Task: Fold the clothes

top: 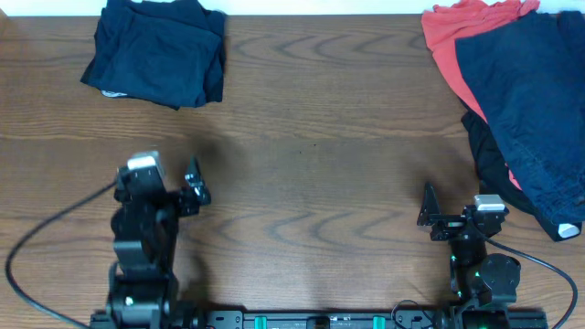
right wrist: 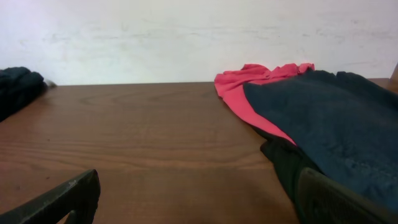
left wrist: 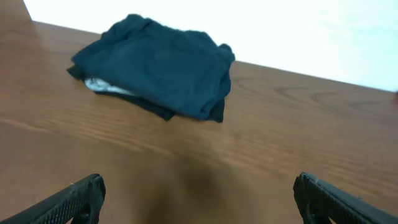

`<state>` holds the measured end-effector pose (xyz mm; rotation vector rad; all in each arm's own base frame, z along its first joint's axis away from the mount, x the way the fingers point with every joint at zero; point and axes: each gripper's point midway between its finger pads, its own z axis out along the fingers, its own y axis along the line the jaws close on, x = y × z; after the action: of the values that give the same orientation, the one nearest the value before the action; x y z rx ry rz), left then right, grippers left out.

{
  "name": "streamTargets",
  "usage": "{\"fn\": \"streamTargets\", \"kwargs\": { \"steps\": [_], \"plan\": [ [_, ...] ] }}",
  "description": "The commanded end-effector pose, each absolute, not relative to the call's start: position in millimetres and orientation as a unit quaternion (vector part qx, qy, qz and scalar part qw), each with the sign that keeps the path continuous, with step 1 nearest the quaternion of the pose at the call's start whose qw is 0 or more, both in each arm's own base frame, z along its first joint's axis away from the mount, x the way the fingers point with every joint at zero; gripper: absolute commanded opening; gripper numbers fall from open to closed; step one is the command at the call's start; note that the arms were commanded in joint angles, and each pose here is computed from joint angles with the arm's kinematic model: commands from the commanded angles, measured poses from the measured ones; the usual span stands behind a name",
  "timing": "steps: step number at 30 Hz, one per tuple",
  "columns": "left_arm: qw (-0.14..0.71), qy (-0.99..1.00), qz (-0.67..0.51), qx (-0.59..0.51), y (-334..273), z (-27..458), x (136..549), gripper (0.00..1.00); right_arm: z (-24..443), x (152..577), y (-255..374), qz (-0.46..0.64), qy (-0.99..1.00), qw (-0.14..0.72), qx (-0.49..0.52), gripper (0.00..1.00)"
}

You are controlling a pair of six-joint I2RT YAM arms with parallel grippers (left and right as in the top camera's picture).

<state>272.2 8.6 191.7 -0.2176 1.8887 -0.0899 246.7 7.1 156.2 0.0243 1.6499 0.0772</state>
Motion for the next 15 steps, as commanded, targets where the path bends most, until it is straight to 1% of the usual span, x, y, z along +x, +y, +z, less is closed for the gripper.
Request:
{"fn": "streamTargets", "kwargs": {
  "steps": [1,9,15],
  "plan": [
    [0.59,0.802,-0.045,-0.079,6.5,175.9,263.2,0.98,155.0,246.5,9.6,0.034,0.735,0.677,0.002,0.99],
    [0.617,0.781,-0.045,-0.083,9.8,141.5,253.5,0.98,155.0,246.5,9.6,0.034,0.735,0.677,0.002,0.99],
    [0.626,0.774,-0.046,-0.082,9.6,127.6,250.0,0.98,155.0,246.5,9.6,0.034,0.735,0.677,0.002,0.99]
  ]
}}
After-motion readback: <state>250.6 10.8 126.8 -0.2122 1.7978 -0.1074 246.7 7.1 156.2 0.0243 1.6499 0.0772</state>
